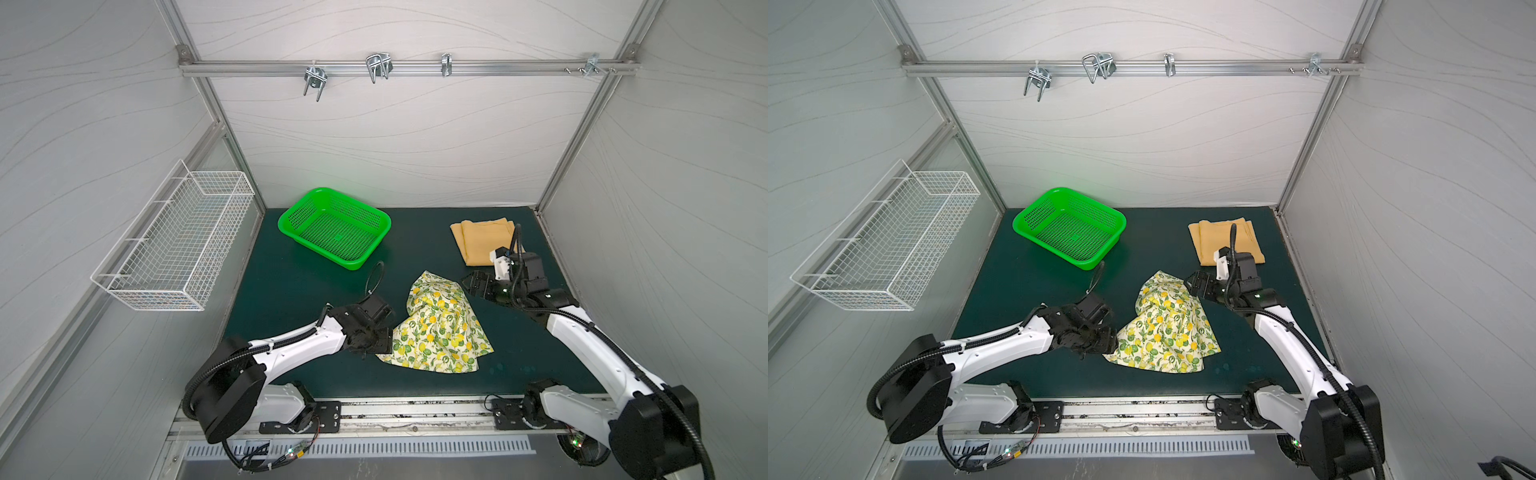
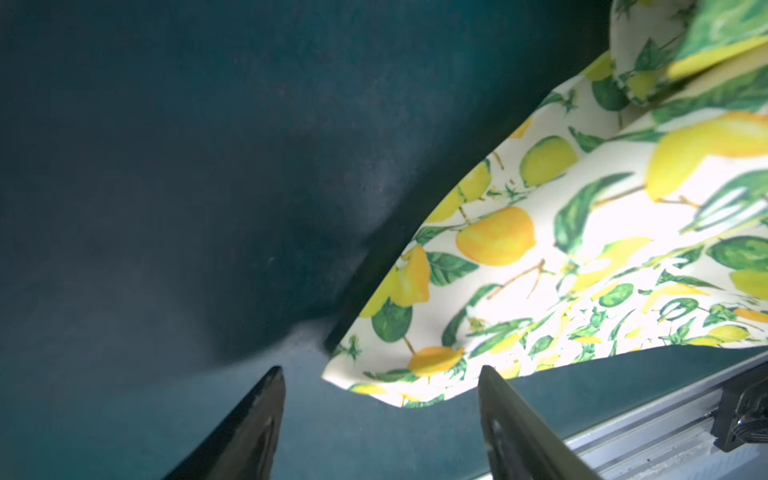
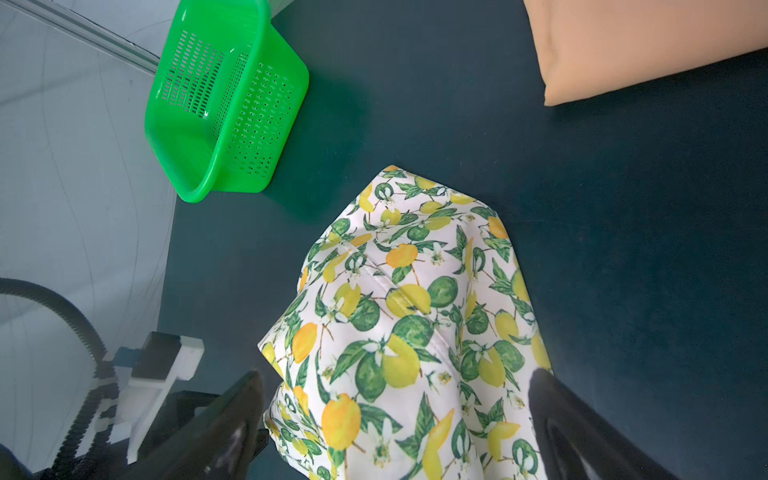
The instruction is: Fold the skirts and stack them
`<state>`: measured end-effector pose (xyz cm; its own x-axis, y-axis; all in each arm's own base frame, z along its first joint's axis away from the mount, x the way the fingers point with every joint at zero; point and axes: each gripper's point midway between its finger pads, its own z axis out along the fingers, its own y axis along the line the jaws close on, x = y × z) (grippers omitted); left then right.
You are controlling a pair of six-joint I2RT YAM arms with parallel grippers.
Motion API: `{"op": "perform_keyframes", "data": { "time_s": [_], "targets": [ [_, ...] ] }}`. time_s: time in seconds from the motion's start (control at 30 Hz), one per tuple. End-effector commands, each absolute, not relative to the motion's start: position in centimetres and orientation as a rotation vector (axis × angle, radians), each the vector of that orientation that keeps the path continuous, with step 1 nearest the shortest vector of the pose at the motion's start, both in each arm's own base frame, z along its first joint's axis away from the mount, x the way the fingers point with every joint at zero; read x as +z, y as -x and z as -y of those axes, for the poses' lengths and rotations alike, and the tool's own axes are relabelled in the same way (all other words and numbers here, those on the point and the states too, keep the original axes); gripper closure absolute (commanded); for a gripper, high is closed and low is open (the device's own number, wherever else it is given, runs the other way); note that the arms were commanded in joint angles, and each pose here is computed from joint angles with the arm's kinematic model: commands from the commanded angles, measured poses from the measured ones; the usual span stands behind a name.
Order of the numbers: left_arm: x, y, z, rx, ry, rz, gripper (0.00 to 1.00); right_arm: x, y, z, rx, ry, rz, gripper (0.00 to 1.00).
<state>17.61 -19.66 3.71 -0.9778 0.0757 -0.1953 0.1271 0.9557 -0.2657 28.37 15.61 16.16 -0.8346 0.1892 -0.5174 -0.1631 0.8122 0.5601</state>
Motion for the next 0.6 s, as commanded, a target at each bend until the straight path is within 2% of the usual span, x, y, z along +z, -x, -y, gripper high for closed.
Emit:
{"op": "perform_keyframes", "data": {
  "time_s": [0.0,0.1,0.17,0.23,0.27,0.3,0.33,0.57],
  "targets": [
    [3.1,-18.1,20.8,-0.488,-0.131,-2.913,0.28,15.6,-28.3,-16.2,0.841,-0.009,-2.435,0.01],
    [2.7,-17.9,20.9,-0.504,-0.127,-2.922,0.33,15.2,-28.2,-16.3,0.845,-0.008,-2.448,0.01],
    [2.7,-17.8,21.0,-0.510,-0.132,-2.925,0.44,14.8,-28.1,-16.5,0.854,-0.012,-2.459,0.01],
    [2.8,-17.9,20.9,-0.511,-0.128,-2.925,0.64,14.5,-28.1,-16.7,0.866,-0.015,-2.465,0.01],
    [2.9,-17.9,20.8,-0.506,-0.124,-2.928,0.82,14.3,-28.0,-16.8,0.873,-0.016,-2.469,0.01],
    [2.9,-18.0,20.5,-0.496,-0.115,-2.932,0.94,14.1,-27.9,-16.9,0.879,-0.017,-2.472,0.01],
    [3.0,-18.2,20.2,-0.482,-0.105,-2.935,1.00,13.9,-27.7,-17.0,0.884,-0.017,-2.478,0.01],
    [6.1,-20.8,17.2,-0.452,-0.002,-2.890,1.00,11.8,-26.6,-18.1,0.919,-0.026,-2.510,0.01]
  ]
}}
